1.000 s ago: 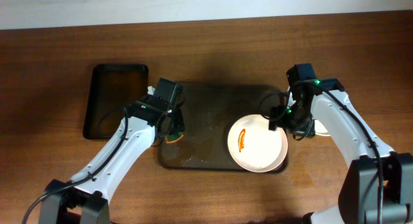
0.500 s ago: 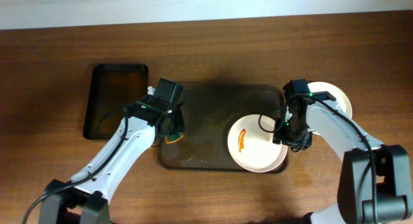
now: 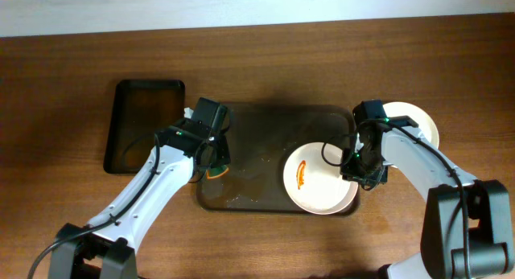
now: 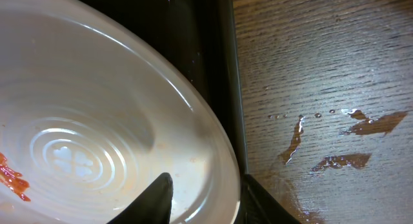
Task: Clean dirty plates on tray and stack at the side
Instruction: 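Move the right gripper to the last plate's rim and grasp it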
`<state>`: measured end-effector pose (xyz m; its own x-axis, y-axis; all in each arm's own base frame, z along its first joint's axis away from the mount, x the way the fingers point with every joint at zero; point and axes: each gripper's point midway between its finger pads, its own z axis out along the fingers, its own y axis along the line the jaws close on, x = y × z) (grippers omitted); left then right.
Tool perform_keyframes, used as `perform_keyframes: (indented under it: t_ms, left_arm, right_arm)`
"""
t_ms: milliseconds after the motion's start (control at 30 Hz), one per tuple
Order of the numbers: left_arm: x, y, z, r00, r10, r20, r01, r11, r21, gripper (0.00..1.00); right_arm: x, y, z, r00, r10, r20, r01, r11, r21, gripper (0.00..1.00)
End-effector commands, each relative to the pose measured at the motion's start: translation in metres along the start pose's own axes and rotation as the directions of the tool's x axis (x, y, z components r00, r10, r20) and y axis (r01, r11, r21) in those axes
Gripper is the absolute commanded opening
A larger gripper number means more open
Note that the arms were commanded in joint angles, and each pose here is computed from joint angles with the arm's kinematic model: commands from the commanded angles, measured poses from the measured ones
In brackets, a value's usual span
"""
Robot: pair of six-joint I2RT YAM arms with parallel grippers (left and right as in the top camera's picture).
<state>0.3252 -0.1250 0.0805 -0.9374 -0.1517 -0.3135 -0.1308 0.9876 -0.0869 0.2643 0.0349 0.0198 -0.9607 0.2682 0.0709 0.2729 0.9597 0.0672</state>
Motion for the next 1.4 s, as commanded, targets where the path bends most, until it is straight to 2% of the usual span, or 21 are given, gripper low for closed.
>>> perform_keyframes:
  t_ms: [0, 233, 367, 633, 667, 700, 733, 833, 867, 1000, 1067, 1233, 1367]
  left_arm:
    - [0.001, 0.002, 0.0, 1.0, -0.014, -0.002, 0.014, 1.0, 0.0, 0.0]
    - [0.001, 0.002, 0.0, 1.0, -0.014, -0.002, 0.014, 1.0, 0.0, 0.0]
    - [0.001, 0.002, 0.0, 1.0, -0.014, -0.002, 0.014, 1.0, 0.0, 0.0]
    - [0.001, 0.002, 0.0, 1.0, -0.015, -0.001, 0.015, 1.0, 0.0, 0.0]
    - [0.001, 0.002, 0.0, 1.0, -0.015, -0.002, 0.015, 1.0, 0.0, 0.0]
    - [0.001, 0.002, 0.0, 1.0, -0.015, -0.001, 0.015, 1.0, 0.001, 0.0]
    - [0.001, 0.002, 0.0, 1.0, -0.015, -0.001, 0.015, 1.0, 0.001, 0.0]
    - [0.0, 0.001, 0.0, 1.0, -0.015, 0.001, 0.015, 1.0, 0.003, 0.0]
    - [0.0, 0.001, 0.0, 1.0, -0.015, 0.002, 0.015, 1.0, 0.002, 0.0]
    - [-0.001, -0.008, 0.0, 1.0, -0.016, -0.003, 0.016, 0.999, 0.051, 0.0]
    - [-0.001, -0.013, 0.0, 1.0, -0.013, -0.002, 0.014, 0.997, 0.073, 0.0]
    - [0.0, -0.038, -0.003, 0.998, 0.062, 0.033, -0.066, 0.99, 0.128, 0.0]
    - [0.006, -0.044, 0.005, 0.997, 0.074, 0.0, -0.073, 0.987, 0.145, 0.0]
  right_arm:
    - [0.005, 0.012, 0.004, 1.0, -0.005, -0.025, 0.003, 0.998, -0.063, 0.35]
    - [0.013, 0.06, 0.007, 0.99, -0.138, 0.017, 0.139, 0.984, -0.107, 0.36]
    - [0.002, 0.045, 0.004, 0.995, -0.085, 0.043, 0.087, 0.995, -0.051, 0.4]
    - [0.007, 0.041, 0.019, 0.997, -0.066, 0.038, 0.069, 0.994, -0.079, 0.39]
    - [0.007, 0.04, 0.021, 0.997, -0.066, 0.04, 0.069, 0.994, -0.08, 0.35]
    - [0.009, 0.043, 0.022, 0.997, -0.067, 0.034, 0.071, 0.993, -0.096, 0.23]
    - [0.01, 0.044, 0.022, 0.997, -0.068, 0.03, 0.071, 0.992, -0.106, 0.19]
    - [0.01, 0.048, 0.024, 0.997, -0.07, 0.03, 0.073, 0.989, -0.128, 0.15]
    - [0.012, 0.047, 0.028, 0.997, -0.069, 0.019, 0.071, 0.99, -0.125, 0.04]
    - [0.015, 0.057, 0.049, 0.995, -0.088, -0.046, 0.081, 0.987, -0.137, 0.04]
    - [0.01, 0.076, 0.052, 0.992, -0.115, -0.048, 0.104, 0.976, -0.19, 0.04]
    - [-0.004, 0.133, 0.059, 0.963, -0.252, 0.095, 0.268, 0.936, -0.228, 0.04]
    - [-0.007, 0.143, 0.056, 0.944, -0.303, 0.128, 0.327, 0.91, -0.257, 0.04]
